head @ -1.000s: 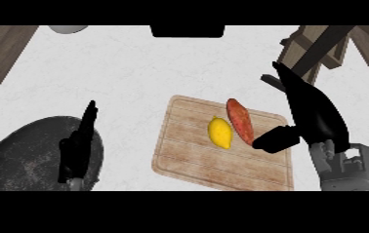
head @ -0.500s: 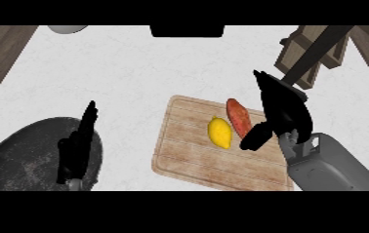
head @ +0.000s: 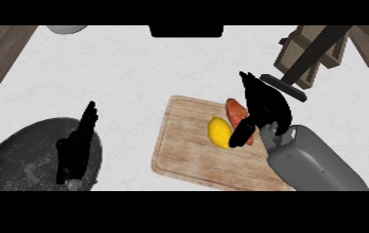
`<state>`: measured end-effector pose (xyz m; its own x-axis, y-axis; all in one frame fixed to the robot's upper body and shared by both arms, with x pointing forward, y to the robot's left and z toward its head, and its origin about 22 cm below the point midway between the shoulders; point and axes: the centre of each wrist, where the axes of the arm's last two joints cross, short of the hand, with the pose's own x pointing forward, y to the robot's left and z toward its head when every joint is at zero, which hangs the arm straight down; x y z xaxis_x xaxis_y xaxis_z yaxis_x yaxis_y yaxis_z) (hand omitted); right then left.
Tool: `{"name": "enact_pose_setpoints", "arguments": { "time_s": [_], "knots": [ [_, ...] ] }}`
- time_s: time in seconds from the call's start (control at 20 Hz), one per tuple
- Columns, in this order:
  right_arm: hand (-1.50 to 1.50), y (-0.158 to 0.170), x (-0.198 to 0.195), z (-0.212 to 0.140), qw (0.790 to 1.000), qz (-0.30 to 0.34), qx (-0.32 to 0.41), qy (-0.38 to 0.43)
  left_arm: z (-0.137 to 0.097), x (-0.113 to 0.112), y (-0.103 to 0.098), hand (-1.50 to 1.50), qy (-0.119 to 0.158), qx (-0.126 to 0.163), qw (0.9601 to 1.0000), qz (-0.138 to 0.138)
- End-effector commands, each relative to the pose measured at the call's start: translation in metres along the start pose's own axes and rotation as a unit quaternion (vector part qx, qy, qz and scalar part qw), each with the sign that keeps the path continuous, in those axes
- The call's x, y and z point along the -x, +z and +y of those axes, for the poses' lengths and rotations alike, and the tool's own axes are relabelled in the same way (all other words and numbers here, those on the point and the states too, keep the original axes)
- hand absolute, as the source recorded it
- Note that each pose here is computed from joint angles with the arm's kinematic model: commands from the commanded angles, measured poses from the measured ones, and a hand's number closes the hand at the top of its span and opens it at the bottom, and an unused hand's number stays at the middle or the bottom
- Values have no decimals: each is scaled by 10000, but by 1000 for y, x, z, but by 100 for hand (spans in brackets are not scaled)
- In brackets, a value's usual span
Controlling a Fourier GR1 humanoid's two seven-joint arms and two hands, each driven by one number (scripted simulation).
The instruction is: Pick the sweet potato from the cutting board and place it in the tiered basket
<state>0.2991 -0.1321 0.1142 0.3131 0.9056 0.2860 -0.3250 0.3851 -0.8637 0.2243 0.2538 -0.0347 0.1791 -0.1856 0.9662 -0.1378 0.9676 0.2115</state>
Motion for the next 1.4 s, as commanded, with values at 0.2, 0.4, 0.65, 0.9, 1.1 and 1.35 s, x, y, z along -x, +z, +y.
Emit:
{"name": "enact_pose_setpoints", "arguments": {
  "time_s": [0.2,0.4,0.65,0.9,1.1,1.35],
  "knots": [
    [-150,1,-24,2,9932,928,-442,553,-16,18,6,0,25,31,9987,517],
    [-150,-17,-6,10,9910,1034,-635,574,-9,23,24,0,48,115,9984,547],
    [-150,-37,-5,31,9895,1091,-777,535,-19,14,1,0,60,42,9989,459],
    [-150,-41,3,23,9852,1224,-1032,608,-23,19,14,0,-7,124,9987,498],
    [-150,-35,-6,28,9830,1330,-1124,582,-18,15,6,0,67,116,9986,510],
    [-150,-52,9,29,9832,1309,-1186,461,-14,18,19,0,96,81,9987,484]
  ]
}}
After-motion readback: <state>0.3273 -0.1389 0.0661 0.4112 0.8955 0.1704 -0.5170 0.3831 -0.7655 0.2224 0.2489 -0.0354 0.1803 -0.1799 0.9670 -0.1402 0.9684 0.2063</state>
